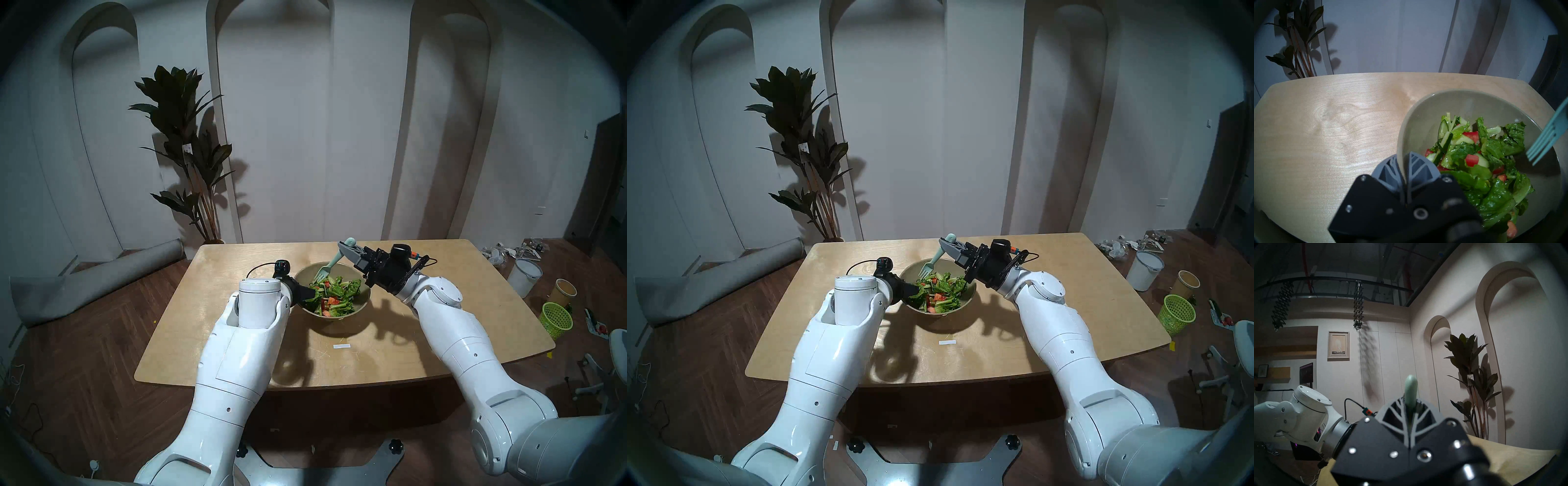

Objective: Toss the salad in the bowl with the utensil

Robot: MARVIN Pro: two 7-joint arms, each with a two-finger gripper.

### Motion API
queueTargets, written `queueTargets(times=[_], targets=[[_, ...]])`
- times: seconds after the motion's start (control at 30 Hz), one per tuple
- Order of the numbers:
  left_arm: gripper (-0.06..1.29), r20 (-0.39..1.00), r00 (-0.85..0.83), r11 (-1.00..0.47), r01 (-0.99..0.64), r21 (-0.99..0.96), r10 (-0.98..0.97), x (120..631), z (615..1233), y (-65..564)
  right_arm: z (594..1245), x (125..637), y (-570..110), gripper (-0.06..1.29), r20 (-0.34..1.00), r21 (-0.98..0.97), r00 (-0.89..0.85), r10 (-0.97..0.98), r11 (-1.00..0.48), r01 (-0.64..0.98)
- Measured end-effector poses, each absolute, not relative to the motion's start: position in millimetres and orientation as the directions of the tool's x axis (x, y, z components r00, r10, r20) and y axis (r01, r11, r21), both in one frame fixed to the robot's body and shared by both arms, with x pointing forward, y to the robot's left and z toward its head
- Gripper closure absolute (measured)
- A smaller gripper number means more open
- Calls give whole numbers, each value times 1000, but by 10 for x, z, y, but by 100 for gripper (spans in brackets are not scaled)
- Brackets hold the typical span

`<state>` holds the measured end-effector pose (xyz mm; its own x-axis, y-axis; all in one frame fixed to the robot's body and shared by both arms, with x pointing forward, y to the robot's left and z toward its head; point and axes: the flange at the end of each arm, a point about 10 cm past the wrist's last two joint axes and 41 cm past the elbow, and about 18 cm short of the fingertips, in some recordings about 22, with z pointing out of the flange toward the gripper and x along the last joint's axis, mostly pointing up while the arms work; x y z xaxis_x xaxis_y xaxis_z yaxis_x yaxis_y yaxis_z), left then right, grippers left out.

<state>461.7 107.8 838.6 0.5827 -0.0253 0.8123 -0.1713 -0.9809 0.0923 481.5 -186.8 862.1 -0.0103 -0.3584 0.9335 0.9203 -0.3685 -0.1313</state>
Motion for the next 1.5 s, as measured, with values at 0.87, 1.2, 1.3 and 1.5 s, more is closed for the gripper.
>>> queueTargets(times=[0.87,1.2,1.3,1.5], targets=[[126,812,583,-981,-171,92,-25,4617,8385,1077,8081,4557,-1825,126,984,-121,71,-162,-324,938],[126,812,583,-981,-171,92,-25,4617,8385,1077,8086,4661,-1745,126,994,4,-34,-103,-279,960],[126,812,583,-981,-171,92,-25,4617,8385,1077,8075,4679,-1763,126,996,50,-68,-65,-255,966],[126,812,583,-981,-171,92,-25,4617,8385,1077,7994,4705,-1872,126,996,88,-87,15,-208,974]])
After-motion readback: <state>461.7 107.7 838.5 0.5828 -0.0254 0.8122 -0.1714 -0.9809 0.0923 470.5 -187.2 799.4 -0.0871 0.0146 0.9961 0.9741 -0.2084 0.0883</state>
